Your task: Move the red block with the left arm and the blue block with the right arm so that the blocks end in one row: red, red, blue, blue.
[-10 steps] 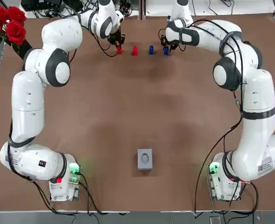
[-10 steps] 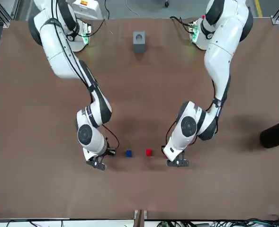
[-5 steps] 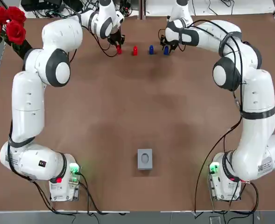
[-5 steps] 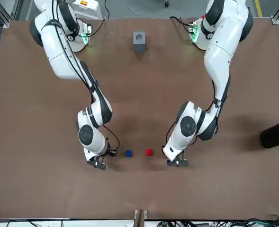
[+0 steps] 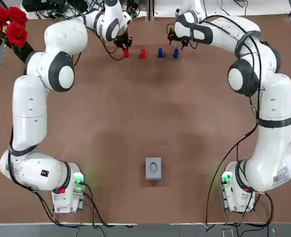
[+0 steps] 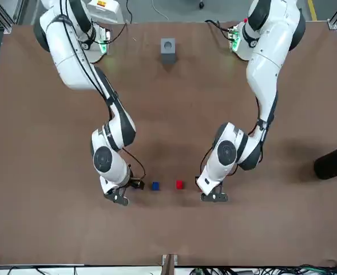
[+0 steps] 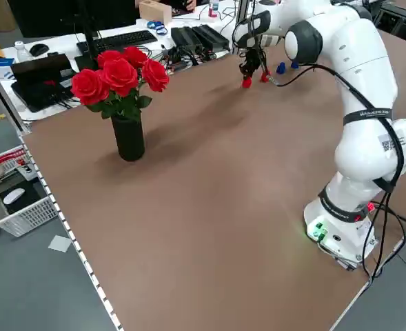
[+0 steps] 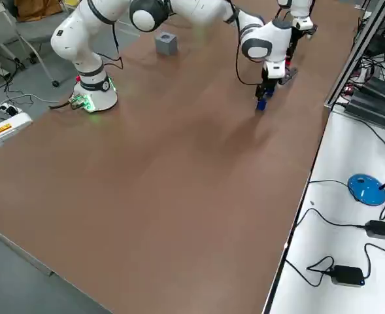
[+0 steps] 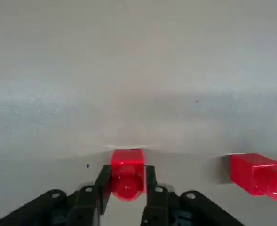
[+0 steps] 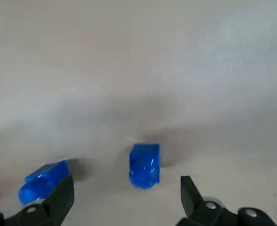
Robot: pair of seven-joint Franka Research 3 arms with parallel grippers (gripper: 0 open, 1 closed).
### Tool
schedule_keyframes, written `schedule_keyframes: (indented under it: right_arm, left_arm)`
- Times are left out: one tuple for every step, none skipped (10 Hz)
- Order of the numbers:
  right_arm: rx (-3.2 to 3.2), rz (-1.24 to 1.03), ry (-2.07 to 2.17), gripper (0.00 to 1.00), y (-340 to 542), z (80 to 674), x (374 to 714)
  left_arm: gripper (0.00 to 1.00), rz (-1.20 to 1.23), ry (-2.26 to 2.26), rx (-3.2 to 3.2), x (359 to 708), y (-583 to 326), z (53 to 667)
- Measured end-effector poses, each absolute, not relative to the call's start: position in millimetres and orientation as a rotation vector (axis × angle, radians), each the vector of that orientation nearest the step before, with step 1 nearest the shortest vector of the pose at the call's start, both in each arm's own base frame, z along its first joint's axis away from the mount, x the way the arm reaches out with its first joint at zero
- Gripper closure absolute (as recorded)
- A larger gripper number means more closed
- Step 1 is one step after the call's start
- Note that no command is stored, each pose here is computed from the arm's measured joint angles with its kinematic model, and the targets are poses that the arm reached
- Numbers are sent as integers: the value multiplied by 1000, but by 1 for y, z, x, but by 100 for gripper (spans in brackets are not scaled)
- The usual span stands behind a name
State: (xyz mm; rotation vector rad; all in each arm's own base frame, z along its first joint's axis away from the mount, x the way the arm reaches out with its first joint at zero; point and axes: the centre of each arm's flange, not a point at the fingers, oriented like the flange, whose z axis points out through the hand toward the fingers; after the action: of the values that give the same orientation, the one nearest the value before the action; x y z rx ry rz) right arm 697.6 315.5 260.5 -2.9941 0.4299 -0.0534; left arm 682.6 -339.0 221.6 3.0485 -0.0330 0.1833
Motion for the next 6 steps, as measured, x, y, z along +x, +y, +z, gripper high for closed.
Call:
schedule_keyframes:
  right_arm:
    - [-3000,-67,423,0,313,282,693]
    - [-3008,-80,420,0,308,305,686]
    - [-3015,-101,425,0,297,331,678]
    - [-3025,-132,431,0,281,357,669]
    - [-3041,-168,423,0,256,384,659]
    - [-3058,-200,423,0,227,409,647]
  left_arm:
    - [44,183,-21,3048,683,-339,222]
    - [30,184,-19,3047,683,-340,223]
    - [14,192,-20,3043,683,-341,226]
    - [2,192,-20,3046,684,-341,233]
    - [1,178,-18,3062,684,-338,246]
    - [1,168,-17,3082,683,-335,270]
